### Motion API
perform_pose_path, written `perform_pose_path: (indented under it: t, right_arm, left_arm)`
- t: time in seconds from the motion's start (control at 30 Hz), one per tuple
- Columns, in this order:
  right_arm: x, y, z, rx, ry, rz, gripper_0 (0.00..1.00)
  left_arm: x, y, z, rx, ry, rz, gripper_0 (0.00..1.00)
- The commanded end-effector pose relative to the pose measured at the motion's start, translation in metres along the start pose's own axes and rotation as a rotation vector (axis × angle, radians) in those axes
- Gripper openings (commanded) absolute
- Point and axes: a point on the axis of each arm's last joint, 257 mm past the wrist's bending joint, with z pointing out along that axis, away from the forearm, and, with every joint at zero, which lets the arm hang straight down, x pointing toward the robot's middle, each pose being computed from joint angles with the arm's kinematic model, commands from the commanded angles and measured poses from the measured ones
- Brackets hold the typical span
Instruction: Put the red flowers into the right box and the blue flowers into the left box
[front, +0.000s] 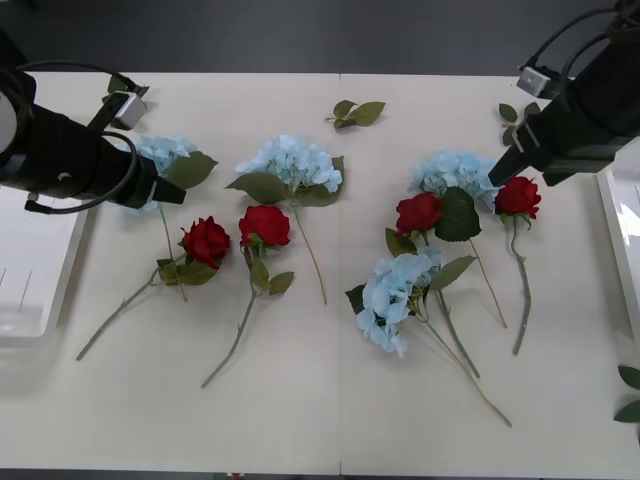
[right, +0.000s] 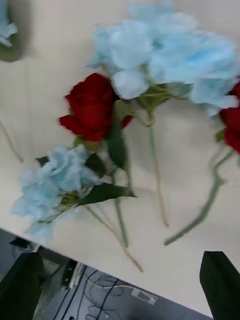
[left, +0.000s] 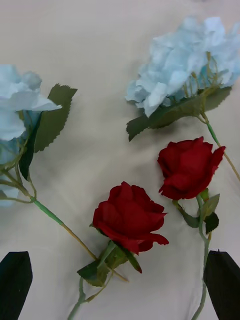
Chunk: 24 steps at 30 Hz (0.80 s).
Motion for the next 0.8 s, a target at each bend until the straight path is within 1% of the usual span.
perform_pose_path:
  t: [0.03,0.2,0.3,0.5,0.63,0.8]
  right_arm:
    - [0.001,-0.050,-0.005,0.114,-0.047,0.089,0.90]
    - [0.008,-0.078,0.013,0.137,-0.082,0.120,0.90]
    - [0.009,-0.092,0.026,0.147,-0.117,0.131,0.90]
    - [0.010,-0.108,0.052,0.173,-0.165,0.131,0.90]
    - [0.008,-0.116,0.067,0.197,-0.184,0.118,0.90]
    - [0.006,-0.124,0.087,0.228,-0.206,0.090,0.91]
  left_arm:
    - [-0.014,-0.002,-0.001,-0.058,-0.020,-0.095,1.00]
    - [-0.004,0.008,0.007,-0.132,0.002,-0.245,1.00]
    - [0.014,0.026,0.007,-0.235,0.050,-0.355,1.00]
    - [0.039,0.059,-0.009,-0.382,0.109,-0.469,1.00]
    - [0.049,0.067,-0.013,-0.429,0.124,-0.542,1.00]
    - [0.060,0.072,-0.006,-0.439,0.148,-0.635,1.00]
